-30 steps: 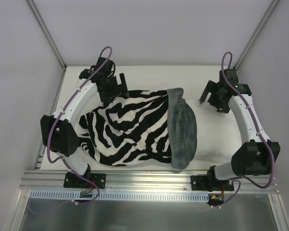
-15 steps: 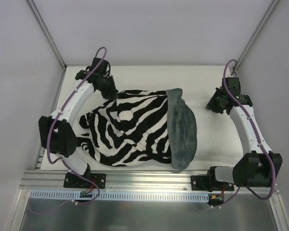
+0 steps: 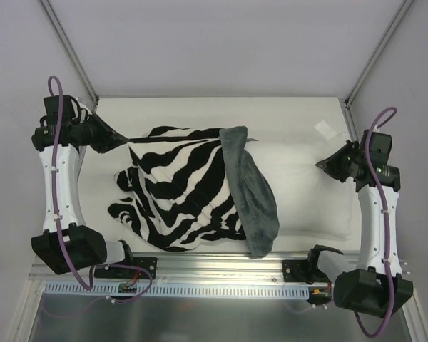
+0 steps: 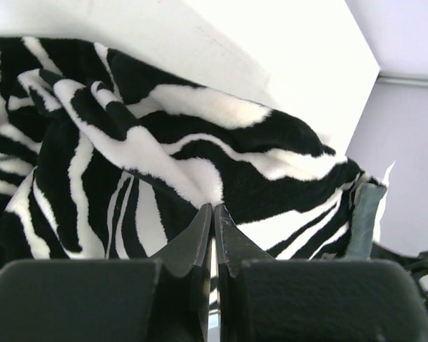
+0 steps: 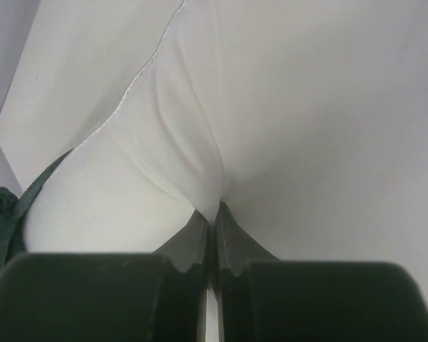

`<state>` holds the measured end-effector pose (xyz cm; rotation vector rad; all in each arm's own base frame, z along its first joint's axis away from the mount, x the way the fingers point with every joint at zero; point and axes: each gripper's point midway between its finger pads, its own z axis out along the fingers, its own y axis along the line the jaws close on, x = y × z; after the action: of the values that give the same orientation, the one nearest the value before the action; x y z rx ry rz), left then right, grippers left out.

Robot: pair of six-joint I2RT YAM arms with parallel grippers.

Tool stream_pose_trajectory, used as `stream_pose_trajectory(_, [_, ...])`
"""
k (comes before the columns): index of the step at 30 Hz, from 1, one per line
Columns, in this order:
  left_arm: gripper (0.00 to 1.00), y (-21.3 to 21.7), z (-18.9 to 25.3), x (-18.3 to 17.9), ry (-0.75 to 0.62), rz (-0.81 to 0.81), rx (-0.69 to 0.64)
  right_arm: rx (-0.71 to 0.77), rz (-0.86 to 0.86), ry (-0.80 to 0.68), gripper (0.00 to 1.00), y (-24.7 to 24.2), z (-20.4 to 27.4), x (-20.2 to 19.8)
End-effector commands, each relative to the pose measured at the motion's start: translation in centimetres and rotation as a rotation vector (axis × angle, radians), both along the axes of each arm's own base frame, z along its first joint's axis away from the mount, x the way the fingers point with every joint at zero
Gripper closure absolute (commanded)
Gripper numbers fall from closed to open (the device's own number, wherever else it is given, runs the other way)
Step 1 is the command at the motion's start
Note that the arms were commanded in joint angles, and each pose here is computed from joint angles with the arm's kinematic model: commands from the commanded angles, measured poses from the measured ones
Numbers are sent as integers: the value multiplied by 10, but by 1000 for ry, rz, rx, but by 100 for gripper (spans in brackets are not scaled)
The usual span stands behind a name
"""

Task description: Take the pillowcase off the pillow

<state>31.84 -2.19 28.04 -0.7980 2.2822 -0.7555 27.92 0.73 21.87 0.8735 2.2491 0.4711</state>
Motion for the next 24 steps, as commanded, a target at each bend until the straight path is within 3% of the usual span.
stream_pose_trajectory(1, [100, 47, 40, 18, -137, 122, 101, -151, -210, -118, 99, -52, 40, -8])
stream_pose_trajectory(7, [100, 60, 22, 53, -67, 138, 84, -137, -223, -132, 99, -53, 47, 0])
stream_pose_trajectory(11, [97, 37, 25, 61, -91, 25, 74, -98, -171, -111, 99, -46, 40, 13])
stream_pose_trajectory(12, [90, 24, 25, 60, -97, -18, 100, -102, -159, -121, 91, -45, 42, 13])
stream_pose_trajectory(13, [81, 18, 28, 54, -118, -49, 136, -118, -145, -129, 74, -45, 43, 11])
stream_pose_trajectory(14, [49, 12, 22, 50, -108, -72, 150, -134, -141, -144, 35, -45, 46, 8])
stream_pose_trajectory(15, [35, -4, 18, 44, -107, -125, 168, -148, -143, -136, 20, -46, 47, 2])
stream_pose_trajectory(17, [11, -21, 5, 25, -96, -194, 228, -202, -142, -129, 1, -51, 52, -7])
stream_pose_trajectory(19, [7, -48, -7, 3, -93, -286, 269, -222, -133, -104, 4, -49, 50, -23])
stream_pose_trajectory(23, [3, -95, -76, -54, 32, -465, 350, -241, -96, -67, 4, -40, 37, -55])
stream_pose_trajectory(24, [2, -104, -77, -60, -5, -491, 349, -240, -86, -49, 4, -35, 27, -70])
